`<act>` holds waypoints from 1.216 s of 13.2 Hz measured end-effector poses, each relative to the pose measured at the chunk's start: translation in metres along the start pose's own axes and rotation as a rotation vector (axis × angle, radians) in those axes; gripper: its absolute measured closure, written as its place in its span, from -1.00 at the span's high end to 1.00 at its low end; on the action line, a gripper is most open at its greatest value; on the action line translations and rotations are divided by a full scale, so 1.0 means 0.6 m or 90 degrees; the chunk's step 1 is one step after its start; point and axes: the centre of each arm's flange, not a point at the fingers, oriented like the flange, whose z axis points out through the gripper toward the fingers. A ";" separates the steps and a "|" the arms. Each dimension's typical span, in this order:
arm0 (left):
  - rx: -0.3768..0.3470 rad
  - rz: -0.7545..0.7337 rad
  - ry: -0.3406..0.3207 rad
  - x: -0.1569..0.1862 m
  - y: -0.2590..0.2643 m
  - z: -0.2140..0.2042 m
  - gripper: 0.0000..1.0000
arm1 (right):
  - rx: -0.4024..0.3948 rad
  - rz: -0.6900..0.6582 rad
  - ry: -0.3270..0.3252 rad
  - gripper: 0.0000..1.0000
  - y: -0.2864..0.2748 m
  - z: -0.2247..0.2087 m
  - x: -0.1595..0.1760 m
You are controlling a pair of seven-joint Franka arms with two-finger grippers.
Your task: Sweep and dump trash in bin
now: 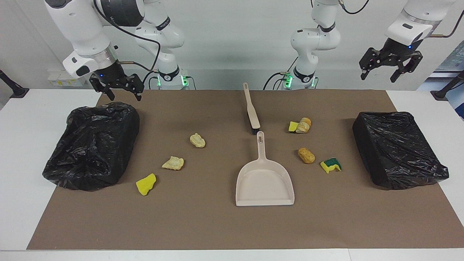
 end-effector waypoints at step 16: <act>0.002 0.010 0.009 0.005 0.013 -0.002 1.00 | 0.000 0.000 0.000 1.00 0.000 0.000 0.000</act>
